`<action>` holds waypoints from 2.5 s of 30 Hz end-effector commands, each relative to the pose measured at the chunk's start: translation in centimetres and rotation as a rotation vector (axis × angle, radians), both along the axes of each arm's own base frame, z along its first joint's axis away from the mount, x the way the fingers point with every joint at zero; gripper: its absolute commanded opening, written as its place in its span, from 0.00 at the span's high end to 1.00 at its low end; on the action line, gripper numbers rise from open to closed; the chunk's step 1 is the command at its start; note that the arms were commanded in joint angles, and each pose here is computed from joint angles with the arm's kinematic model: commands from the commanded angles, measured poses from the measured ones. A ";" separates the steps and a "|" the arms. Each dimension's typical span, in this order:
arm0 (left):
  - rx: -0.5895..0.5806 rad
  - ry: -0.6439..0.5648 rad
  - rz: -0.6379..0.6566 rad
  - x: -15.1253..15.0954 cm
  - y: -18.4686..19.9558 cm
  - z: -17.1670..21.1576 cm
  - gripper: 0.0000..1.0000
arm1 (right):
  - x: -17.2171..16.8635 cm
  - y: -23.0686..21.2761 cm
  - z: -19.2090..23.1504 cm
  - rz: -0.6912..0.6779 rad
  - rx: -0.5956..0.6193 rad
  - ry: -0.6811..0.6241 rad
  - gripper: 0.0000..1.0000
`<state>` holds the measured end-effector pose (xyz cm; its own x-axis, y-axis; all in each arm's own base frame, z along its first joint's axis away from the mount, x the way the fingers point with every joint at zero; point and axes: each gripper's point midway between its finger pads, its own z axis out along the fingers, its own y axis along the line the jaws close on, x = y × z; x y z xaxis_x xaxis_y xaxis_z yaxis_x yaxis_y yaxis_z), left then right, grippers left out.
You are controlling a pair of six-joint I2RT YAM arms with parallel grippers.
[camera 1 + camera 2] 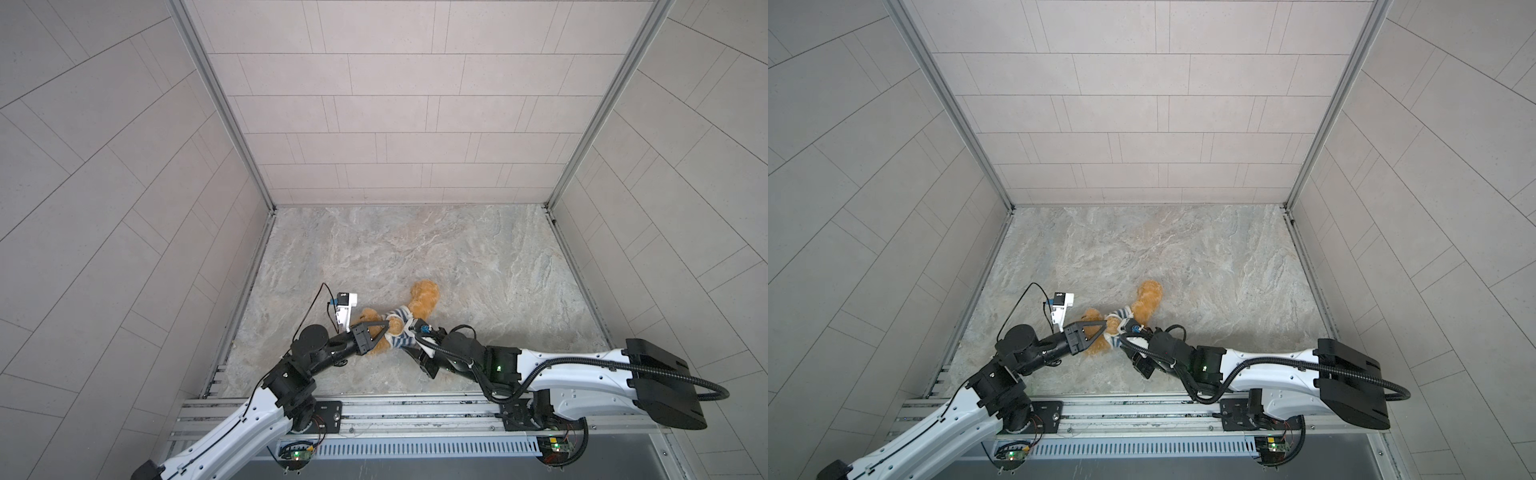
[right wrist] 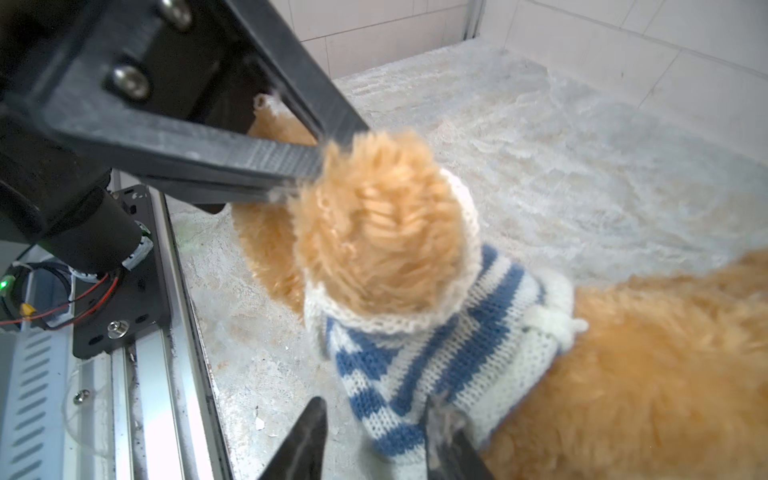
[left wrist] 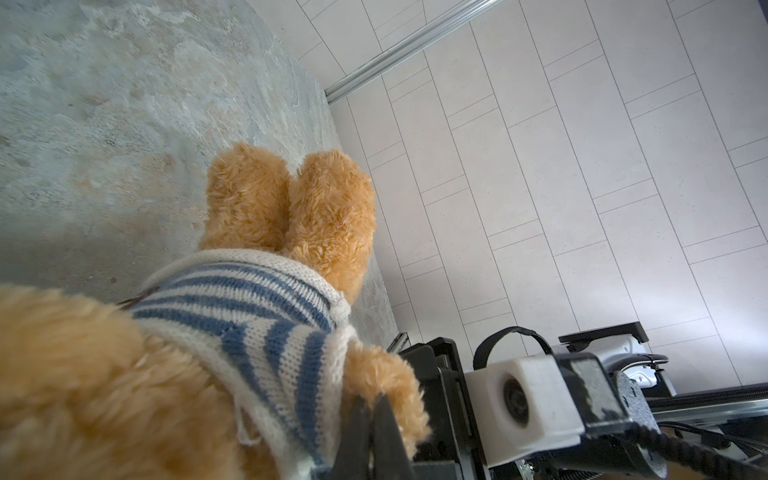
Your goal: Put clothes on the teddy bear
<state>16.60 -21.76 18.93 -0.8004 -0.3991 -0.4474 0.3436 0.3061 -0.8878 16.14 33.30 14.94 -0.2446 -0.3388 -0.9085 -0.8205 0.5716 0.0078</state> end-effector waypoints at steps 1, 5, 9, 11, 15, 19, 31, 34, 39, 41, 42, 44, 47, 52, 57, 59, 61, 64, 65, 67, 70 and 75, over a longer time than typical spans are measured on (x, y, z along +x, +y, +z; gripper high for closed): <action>-0.053 -0.071 -0.006 -0.1 0.0 1.9 1.00 | 0.9 1.1 3.8 -0.013 0.084 -0.064 0.55; -0.043 -0.070 -0.011 -0.1 -0.1 1.8 1.00 | 1.4 2.0 4.4 -0.010 0.091 -0.080 0.65; -0.060 -0.073 -0.014 -0.1 -0.1 2.1 1.00 | 1.8 2.8 3.4 -0.008 0.041 -0.067 0.82; -0.064 -0.079 -0.014 -0.2 -0.1 2.3 1.00 | 1.8 2.8 2.2 -0.010 0.017 -0.056 0.86; -0.080 -0.089 -0.015 -0.3 -0.1 2.8 1.00 | 2.2 1.7 -1.2 -0.036 -0.038 -0.021 0.86; -0.084 -0.085 -0.013 -0.3 0.0 2.8 1.00 | 2.3 0.9 -3.0 -0.049 -0.055 0.000 0.92; -0.066 -0.075 -0.003 -0.2 0.1 2.3 1.00 | 1.8 -0.3 -1.1 -0.041 0.004 0.002 0.82; -0.022 -0.072 0.003 -0.1 0.2 1.5 1.00 | 1.6 -0.8 0.7 -0.041 0.055 -0.005 0.74; 0.032 -0.075 0.001 0.3 0.0 0.7 1.00 | 2.9 -1.6 3.5 -0.095 0.080 -0.053 0.57; 0.028 -0.077 -0.005 0.3 -0.2 0.9 1.00 | 4.0 -1.8 4.0 -0.113 0.092 -0.032 0.47; 0.024 -0.080 -0.009 0.3 -0.2 0.9 1.00 | 4.6 -1.9 4.2 -0.115 0.104 -0.007 0.43; 0.026 -0.081 -0.008 0.3 -0.2 0.9 1.00 | 5.6 -2.0 4.4 -0.104 0.120 0.045 0.37; 0.042 -0.085 -0.004 0.2 0.0 0.7 1.00 | 6.0 -1.9 4.5 -0.079 0.078 0.050 0.34; 0.127 -0.062 -0.010 0.0 0.3 -1.0 1.00 | 6.5 -1.9 3.2 -0.058 0.031 0.082 0.33; 0.214 -0.017 -0.002 -0.6 1.2 -3.3 1.00 | 3.9 -0.2 3.5 0.107 0.051 0.093 0.33; 0.234 -0.018 0.001 -0.8 1.4 -3.6 1.00 | 2.2 0.2 4.2 0.182 0.065 0.041 0.33; 0.230 -0.030 -0.002 -0.8 1.3 -3.3 1.00 | 0.9 0.5 4.8 0.236 0.072 0.017 0.32; 0.217 -0.050 -0.023 -0.8 0.7 -2.6 1.00 | 0.2 1.1 5.0 0.273 0.034 0.017 0.33; 0.217 -0.056 -0.034 -0.9 0.5 -2.4 1.00 | 0.2 1.3 5.0 0.276 0.025 0.016 0.33; 0.217 -0.070 -0.049 -1.0 0.0 -2.0 1.00 | 0.4 1.7 4.7 0.277 0.017 0.020 0.34; 0.219 -0.094 -0.071 -1.5 -0.5 -1.4 1.00 | 0.6 2.2 4.0 0.280 0.001 0.031 0.38; 0.213 -0.112 -0.086 -1.8 -0.9 -0.8 1.00 | 0.5 3.1 2.9 0.315 -0.024 0.050 0.47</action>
<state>14.62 -22.38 16.04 -0.8019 -0.2098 -0.5594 0.4192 0.4695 -0.7771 17.03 35.69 17.58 -0.2066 -0.4096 -0.8885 -0.9401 0.3349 0.0642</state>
